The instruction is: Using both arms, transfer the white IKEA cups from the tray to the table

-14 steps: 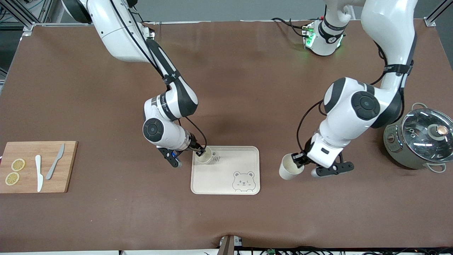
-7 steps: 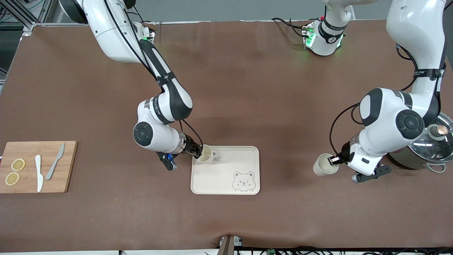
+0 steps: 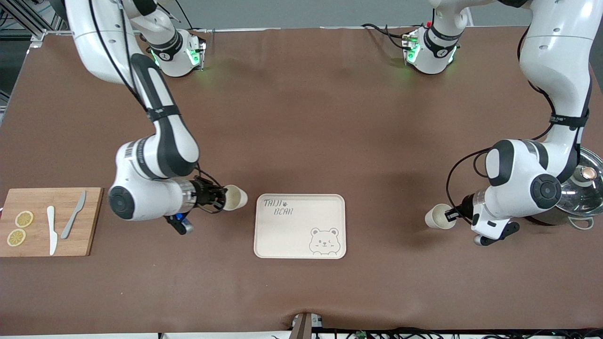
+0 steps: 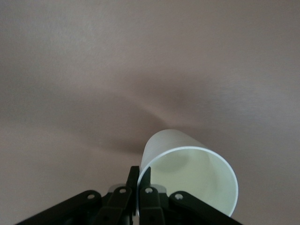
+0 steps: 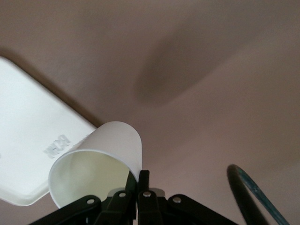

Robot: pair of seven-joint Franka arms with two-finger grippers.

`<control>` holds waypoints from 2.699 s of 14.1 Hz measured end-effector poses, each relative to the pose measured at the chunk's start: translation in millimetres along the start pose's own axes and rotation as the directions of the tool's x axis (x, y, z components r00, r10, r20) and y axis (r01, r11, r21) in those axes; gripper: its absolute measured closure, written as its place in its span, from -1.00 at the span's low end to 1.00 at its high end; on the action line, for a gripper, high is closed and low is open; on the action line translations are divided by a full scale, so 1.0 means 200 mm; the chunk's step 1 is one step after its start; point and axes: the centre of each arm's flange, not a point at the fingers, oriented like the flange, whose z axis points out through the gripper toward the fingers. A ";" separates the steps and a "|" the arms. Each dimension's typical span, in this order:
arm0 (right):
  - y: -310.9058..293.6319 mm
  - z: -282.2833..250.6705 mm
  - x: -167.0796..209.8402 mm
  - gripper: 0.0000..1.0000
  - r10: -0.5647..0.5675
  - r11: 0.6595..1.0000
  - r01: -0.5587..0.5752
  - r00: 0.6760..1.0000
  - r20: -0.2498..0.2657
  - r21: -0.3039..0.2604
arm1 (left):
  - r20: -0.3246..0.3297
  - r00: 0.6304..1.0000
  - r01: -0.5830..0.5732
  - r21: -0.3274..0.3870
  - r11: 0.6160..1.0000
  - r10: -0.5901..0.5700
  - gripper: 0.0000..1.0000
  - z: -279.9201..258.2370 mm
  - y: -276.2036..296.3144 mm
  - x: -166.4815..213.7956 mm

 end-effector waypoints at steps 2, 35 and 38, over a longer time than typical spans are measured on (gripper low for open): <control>0.15 -0.01 0.07 0.96 -0.084 0.993 0.080 0.995 -0.045 -0.084 | 0.016 1.000 0.017 0.003 1.000 -0.017 0.94 0.05 -0.05 0.02; 1.13 -0.66 0.60 -1.00 -0.643 0.752 0.638 0.765 0.029 -0.165 | -0.105 0.959 -0.254 0.101 0.962 0.264 -1.00 -1.76 -0.43 -0.43; 1.13 -1.09 0.47 -1.00 -0.651 0.749 0.636 0.759 -0.027 -0.182 | -0.103 0.955 -0.267 0.103 0.958 0.278 -1.00 -1.82 -0.47 -0.43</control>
